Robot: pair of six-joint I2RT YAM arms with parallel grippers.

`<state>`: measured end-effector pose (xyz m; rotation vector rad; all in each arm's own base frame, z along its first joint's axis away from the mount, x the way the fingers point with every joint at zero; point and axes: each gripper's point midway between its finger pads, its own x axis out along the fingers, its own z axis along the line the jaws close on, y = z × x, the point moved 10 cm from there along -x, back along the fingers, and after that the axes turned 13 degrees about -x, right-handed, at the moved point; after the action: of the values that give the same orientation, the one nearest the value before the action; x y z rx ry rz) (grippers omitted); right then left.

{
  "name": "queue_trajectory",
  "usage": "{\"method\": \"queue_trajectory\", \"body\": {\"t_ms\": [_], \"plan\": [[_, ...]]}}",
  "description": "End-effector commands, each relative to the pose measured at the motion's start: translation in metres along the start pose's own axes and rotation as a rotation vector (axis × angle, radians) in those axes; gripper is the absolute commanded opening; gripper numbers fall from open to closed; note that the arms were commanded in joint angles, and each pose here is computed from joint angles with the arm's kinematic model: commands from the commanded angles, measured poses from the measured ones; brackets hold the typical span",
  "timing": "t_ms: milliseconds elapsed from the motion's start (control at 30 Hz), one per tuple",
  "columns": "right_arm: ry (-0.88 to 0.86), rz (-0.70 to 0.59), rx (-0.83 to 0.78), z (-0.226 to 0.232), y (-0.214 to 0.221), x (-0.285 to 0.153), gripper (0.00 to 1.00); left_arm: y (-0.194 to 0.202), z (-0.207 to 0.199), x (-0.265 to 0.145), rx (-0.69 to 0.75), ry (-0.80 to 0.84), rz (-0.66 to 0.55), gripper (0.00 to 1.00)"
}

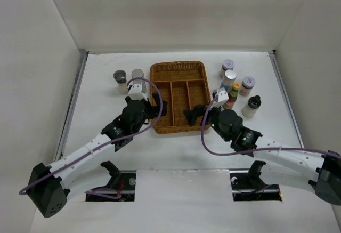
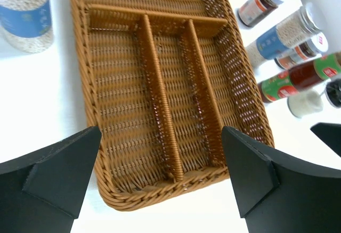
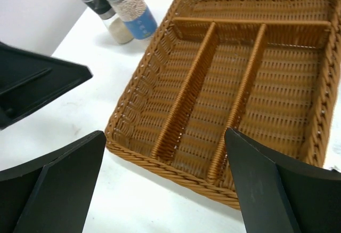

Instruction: Organize the condiment bottles

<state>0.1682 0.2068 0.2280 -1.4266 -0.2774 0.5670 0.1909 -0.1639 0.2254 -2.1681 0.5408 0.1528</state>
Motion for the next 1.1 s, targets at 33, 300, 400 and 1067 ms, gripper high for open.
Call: {"method": "queue_trajectory", "body": {"t_ms": [33,300,400,1067], "plan": [[-0.079,-0.059,0.003,0.016,-0.011,0.002,1.00,-0.012,0.005,0.002,-0.006,-0.033,-0.063,1.00],[-0.208,-0.038,-0.057,0.049,0.007,0.004,1.00,-0.020,0.016,0.007,-0.010,-0.140,-0.139,1.00],[-0.264,-0.024,-0.062,0.066,0.020,0.004,1.00,-0.030,0.016,0.009,-0.015,-0.162,-0.176,1.00],[-0.351,0.061,-0.074,0.079,0.056,0.017,0.64,-0.103,-0.015,0.032,0.071,-0.196,-0.339,0.51]]}}
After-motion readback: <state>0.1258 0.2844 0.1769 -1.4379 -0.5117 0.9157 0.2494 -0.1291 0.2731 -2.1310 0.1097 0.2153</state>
